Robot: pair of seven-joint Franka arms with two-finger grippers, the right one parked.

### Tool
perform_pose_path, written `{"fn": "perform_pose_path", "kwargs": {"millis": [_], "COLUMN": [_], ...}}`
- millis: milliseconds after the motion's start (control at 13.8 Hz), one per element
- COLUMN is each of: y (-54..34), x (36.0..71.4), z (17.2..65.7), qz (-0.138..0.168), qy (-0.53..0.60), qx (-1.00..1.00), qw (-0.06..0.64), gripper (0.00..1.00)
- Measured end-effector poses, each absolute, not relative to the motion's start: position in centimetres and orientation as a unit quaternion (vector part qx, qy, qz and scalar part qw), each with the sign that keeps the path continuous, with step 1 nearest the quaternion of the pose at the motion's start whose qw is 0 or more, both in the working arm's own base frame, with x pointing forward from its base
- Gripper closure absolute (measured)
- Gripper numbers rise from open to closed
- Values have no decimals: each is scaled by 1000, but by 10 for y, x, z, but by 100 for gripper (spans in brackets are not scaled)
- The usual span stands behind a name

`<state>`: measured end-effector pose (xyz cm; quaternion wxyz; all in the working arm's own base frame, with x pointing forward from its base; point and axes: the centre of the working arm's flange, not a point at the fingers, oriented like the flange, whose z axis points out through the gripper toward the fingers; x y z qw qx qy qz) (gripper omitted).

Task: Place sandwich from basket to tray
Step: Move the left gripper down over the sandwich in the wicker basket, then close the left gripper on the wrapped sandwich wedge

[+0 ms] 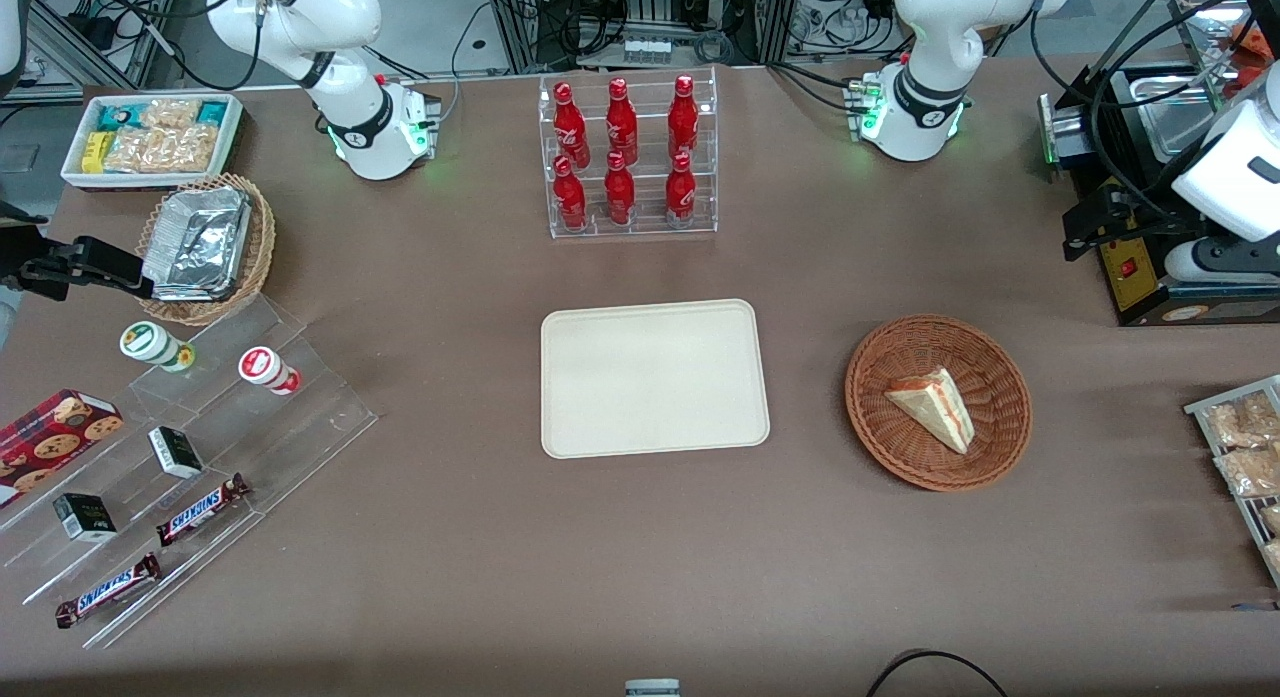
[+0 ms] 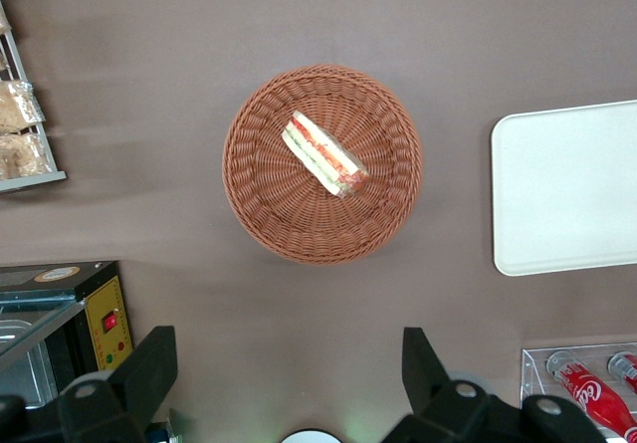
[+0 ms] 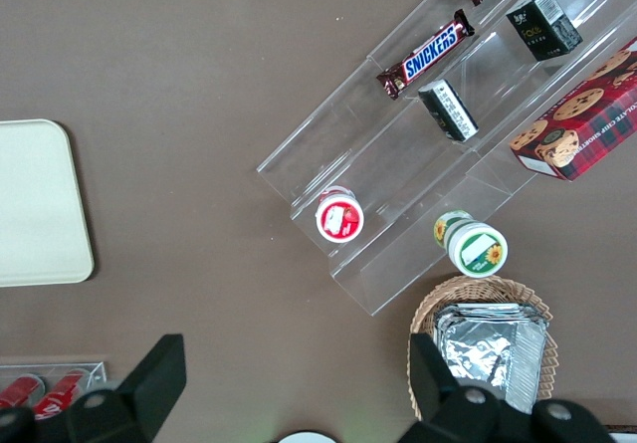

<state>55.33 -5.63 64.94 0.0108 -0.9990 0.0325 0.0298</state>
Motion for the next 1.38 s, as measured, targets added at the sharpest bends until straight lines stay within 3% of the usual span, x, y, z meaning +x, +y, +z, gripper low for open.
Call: {"fn": "perform_pose_path", "kwargs": {"millis": [655,1018,1382], "y": [-55,-58,-60], "x": [575,606,599], "z": [618,525,427], "qz": [26,0,-36], "qy": [32,36,-28], "qx": [-999,-999,-999], "qw": [10,8,1], "gripper": [0,0,0]}}
